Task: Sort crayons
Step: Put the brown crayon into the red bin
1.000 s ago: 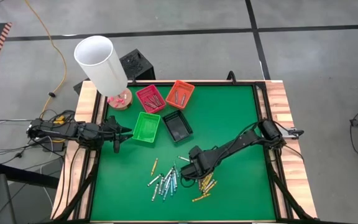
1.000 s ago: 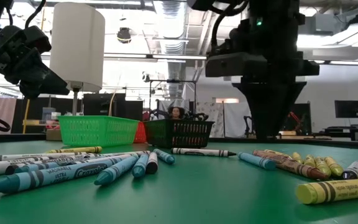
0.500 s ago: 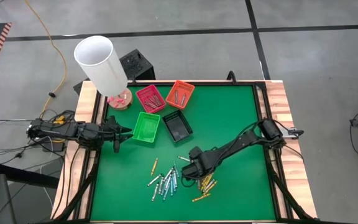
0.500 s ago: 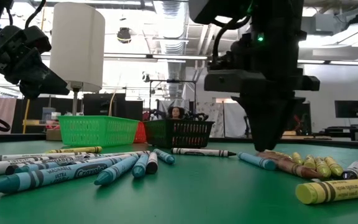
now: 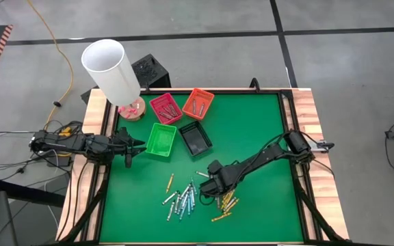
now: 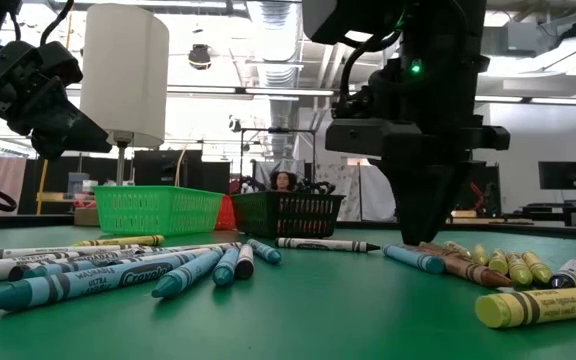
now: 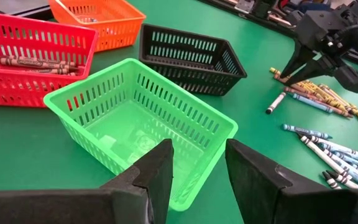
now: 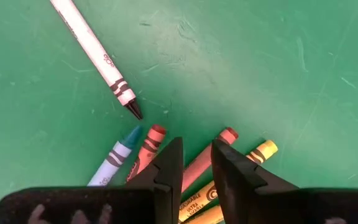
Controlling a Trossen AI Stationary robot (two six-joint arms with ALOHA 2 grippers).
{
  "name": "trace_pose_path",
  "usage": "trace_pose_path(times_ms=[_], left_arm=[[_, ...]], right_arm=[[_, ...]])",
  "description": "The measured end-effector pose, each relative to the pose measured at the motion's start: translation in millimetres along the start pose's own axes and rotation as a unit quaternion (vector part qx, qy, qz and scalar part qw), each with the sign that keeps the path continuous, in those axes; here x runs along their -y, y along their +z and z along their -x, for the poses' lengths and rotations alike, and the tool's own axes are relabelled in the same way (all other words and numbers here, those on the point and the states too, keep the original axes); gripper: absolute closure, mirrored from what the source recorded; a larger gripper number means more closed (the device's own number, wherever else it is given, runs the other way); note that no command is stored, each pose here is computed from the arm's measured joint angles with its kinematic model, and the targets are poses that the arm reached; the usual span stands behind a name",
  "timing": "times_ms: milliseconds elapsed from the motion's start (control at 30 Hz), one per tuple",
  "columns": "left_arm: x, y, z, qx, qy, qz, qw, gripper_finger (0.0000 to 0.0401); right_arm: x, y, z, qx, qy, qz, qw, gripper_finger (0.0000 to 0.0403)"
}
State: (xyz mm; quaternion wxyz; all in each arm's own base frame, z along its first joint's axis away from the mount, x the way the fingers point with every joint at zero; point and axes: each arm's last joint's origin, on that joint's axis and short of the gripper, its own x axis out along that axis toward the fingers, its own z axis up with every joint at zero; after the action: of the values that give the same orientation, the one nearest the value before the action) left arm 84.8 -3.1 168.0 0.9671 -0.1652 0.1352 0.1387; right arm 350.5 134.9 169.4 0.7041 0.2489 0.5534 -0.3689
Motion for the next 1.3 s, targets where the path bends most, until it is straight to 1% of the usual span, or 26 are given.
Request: trace_pose_path(times_ms=[167,333,500,700,833,1100,1300], left_arm=[[0.0,0.0,0.0,0.000,0.000,0.000,1.000,0.0264],[0.0,0.0,0.0,0.000,0.000,0.000,1.000,0.0264],[0.0,0.0,0.0,0.000,0.000,0.000,1.000,0.0264],[0.0,0.0,0.0,0.000,0.000,0.000,1.000,0.0264],[0.0,0.0,0.0,0.000,0.000,0.000,1.000,0.0264],[0.0,0.0,0.0,0.000,0.000,0.000,1.000,0.0264],[0.0,0.0,0.0,0.000,0.000,0.000,1.000,0.0264]], right_arm=[[0.0,0.5,-0.1,0.008,-0.002,-0.005,1.000,0.0301],[-3.8,1.2,2.5,0.018,0.016,0.006,1.000,0.0301],[-4.2,1.2,14.6,0.026,0.003,0.012,1.000,0.0301],[-4.6,-1.9,15.7,0.025,0.004,-0.017,1.000,0.0301],[-3.0,-5.9,11.6,0.022,-0.010,-0.036,0.999,0.0301],[-1.9,-5.7,10.4,0.033,-0.015,-0.049,0.998,0.0301],[2.9,-10.6,-2.1,0.031,-0.022,-0.069,0.997,0.0301]])
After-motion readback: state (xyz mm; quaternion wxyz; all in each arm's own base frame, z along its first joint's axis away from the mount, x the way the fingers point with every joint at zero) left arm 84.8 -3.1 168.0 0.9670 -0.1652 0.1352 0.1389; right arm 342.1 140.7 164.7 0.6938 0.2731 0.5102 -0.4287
